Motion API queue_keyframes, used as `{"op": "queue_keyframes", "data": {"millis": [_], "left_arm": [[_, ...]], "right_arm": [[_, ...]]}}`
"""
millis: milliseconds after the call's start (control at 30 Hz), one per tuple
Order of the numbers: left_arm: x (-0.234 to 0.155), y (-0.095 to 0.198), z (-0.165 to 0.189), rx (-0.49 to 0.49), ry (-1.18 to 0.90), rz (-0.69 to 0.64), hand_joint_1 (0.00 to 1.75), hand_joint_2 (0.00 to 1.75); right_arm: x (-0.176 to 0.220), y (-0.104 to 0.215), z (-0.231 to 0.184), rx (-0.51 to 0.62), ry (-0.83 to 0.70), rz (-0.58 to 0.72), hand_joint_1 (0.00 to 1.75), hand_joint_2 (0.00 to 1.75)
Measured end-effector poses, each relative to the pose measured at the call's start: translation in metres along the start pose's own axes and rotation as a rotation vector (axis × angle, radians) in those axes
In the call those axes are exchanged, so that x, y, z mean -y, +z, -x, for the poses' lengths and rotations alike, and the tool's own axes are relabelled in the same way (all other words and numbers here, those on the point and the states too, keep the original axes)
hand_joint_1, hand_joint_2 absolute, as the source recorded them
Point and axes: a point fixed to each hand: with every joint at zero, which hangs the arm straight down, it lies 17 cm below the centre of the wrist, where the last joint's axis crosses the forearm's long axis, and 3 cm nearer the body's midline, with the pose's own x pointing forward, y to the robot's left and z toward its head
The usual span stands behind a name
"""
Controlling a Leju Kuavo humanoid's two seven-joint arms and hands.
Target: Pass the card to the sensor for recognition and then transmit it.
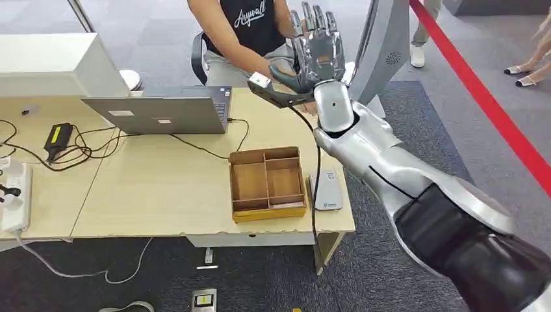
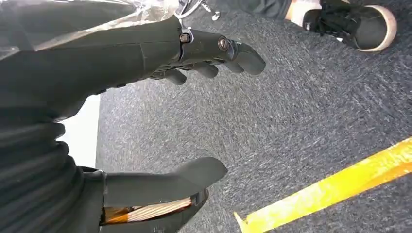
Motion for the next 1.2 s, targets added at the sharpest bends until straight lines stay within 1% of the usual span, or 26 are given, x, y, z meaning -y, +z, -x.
{"op": "queue_keyframes", "data": {"millis": [100, 200, 300, 367, 433, 500, 533, 600, 633, 667, 733, 800, 833, 900, 1000, 1067, 1133, 1200], "left_arm": [[0.001, 0.0, 0.0, 0.004, 0.0, 0.001, 0.0, 1.75], [0.003, 0.001, 0.004, -0.004, 0.014, 0.0, 0.0, 1.75], [0.005, 0.002, 0.008, -0.021, 0.037, 0.002, 0.0, 1.75], [0.005, 0.002, 0.009, -0.036, 0.06, -0.003, 0.0, 1.75], [0.006, 0.003, 0.011, -0.055, 0.081, -0.003, 0.0, 1.75], [0.009, 0.004, 0.015, -0.075, 0.097, 0.0, 0.0, 1.75], [0.009, 0.005, 0.016, -0.082, 0.102, 0.0, 0.0, 1.75], [0.01, 0.005, 0.017, -0.09, 0.116, 0.0, 0.0, 1.75], [0.01, 0.005, 0.017, -0.093, 0.119, 0.0, 0.0, 1.75], [0.011, 0.006, 0.017, -0.1, 0.125, 0.001, 0.0, 1.75], [0.012, 0.006, 0.018, -0.11, 0.137, 0.003, 0.0, 1.75], [0.013, 0.007, 0.017, -0.12, 0.155, 0.006, 0.0, 1.75], [0.014, 0.007, 0.016, -0.122, 0.161, 0.007, 0.0, 1.75], [0.015, 0.008, 0.015, -0.124, 0.165, 0.009, 0.0, 1.75], [0.015, 0.008, 0.014, -0.127, 0.174, 0.009, 0.0, 1.75], [0.014, 0.008, 0.01, -0.131, 0.188, 0.006, 0.0, 1.75], [0.015, 0.009, 0.011, -0.135, 0.192, 0.007, 0.0, 1.75], [0.016, 0.009, 0.012, -0.14, 0.195, 0.008, 0.0, 1.75]], "right_arm": [[0.003, 0.002, 0.055, -0.034, 0.075, 0.095, 0.0, 0.0], [-0.012, 0.028, 0.12, -0.093, 0.124, 0.13, 0.0, 0.0], [-0.041, 0.074, 0.171, -0.137, 0.164, 0.093, 0.0, 0.0], [-0.065, 0.118, 0.206, -0.186, 0.167, 0.04, 0.0, 0.0], [-0.084, 0.167, 0.23, -0.213, 0.146, -0.019, 0.0, 0.0], [-0.09, 0.198, 0.254, -0.235, 0.13, -0.051, 0.0, 0.0], [-0.089, 0.209, 0.266, -0.243, 0.124, -0.054, 0.0, 0.0], [-0.079, 0.218, 0.296, -0.256, 0.135, -0.041, 0.0, 0.0], [-0.074, 0.219, 0.311, -0.273, 0.145, -0.032, 0.0, 0.0], [-0.068, 0.223, 0.334, -0.317, 0.151, -0.02, 0.0, 0.0], [-0.061, 0.238, 0.352, -0.352, 0.147, -0.01, 0.0, 0.0], [-0.061, 0.266, 0.37, -0.398, 0.158, -0.023, 0.0, 0.0], [-0.06, 0.284, 0.39, -0.477, 0.16, -0.028, 0.0, 0.0], [-0.056, 0.305, 0.415, -0.564, 0.174, -0.029, 0.0, 0.0], [-0.057, 0.329, 0.426, -0.618, 0.185, -0.046, 0.0, 0.0], [-0.061, 0.364, 0.439, -0.712, 0.179, -0.075, 0.0, 0.0], [-0.064, 0.393, 0.448, -0.764, 0.177, -0.099, 0.0, 0.0], [-0.067, 0.415, 0.451, -0.81, 0.173, -0.116, 0.0, 0.0]]}}
